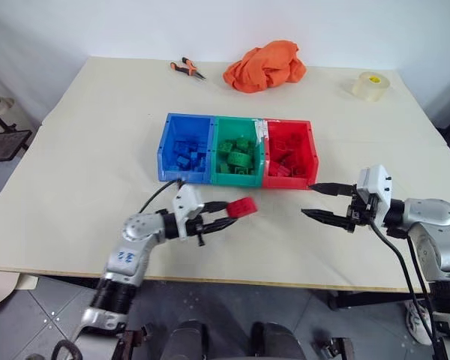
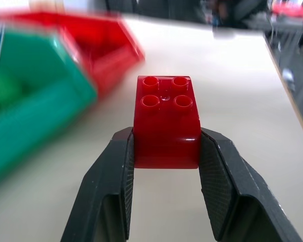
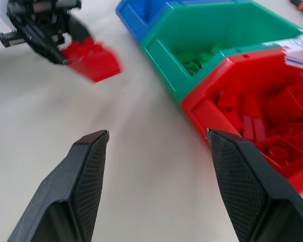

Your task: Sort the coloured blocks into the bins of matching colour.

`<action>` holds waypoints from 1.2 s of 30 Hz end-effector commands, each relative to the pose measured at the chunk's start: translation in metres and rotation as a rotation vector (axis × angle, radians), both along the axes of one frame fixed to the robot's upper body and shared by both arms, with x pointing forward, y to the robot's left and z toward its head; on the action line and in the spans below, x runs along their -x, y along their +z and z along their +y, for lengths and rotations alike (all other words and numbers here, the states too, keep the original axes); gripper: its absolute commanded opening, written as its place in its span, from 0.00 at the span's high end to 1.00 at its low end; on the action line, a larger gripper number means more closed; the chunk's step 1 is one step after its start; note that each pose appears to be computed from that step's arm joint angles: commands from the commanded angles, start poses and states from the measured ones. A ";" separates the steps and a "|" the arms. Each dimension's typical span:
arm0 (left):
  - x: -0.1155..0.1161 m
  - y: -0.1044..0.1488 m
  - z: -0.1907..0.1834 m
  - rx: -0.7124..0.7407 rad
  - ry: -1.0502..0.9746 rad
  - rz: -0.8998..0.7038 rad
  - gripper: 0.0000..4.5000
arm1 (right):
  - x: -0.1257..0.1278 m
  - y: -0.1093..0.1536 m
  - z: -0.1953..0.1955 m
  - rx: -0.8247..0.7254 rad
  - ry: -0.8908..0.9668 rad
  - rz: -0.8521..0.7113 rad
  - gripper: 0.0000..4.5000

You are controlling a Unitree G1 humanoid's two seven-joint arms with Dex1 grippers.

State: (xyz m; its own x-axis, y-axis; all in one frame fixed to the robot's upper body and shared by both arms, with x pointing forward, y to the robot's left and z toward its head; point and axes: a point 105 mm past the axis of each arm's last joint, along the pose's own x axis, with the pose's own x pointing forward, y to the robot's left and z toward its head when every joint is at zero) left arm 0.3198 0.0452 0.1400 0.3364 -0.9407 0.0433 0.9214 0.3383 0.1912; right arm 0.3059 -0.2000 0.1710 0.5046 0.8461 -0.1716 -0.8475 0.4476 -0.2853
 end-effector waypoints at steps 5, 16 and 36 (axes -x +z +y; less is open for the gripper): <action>-0.038 0.035 -0.053 0.147 0.063 -0.117 0.68 | 0.008 0.023 -0.015 -0.023 -0.087 -0.092 0.28; -0.087 0.067 -0.089 0.113 0.127 -0.133 0.52 | 0.025 0.017 -0.019 -0.055 -0.173 -0.100 0.28; -0.012 0.076 0.082 -0.108 0.113 -0.150 0.03 | -0.005 0.017 -0.009 -0.015 -0.046 -0.069 0.28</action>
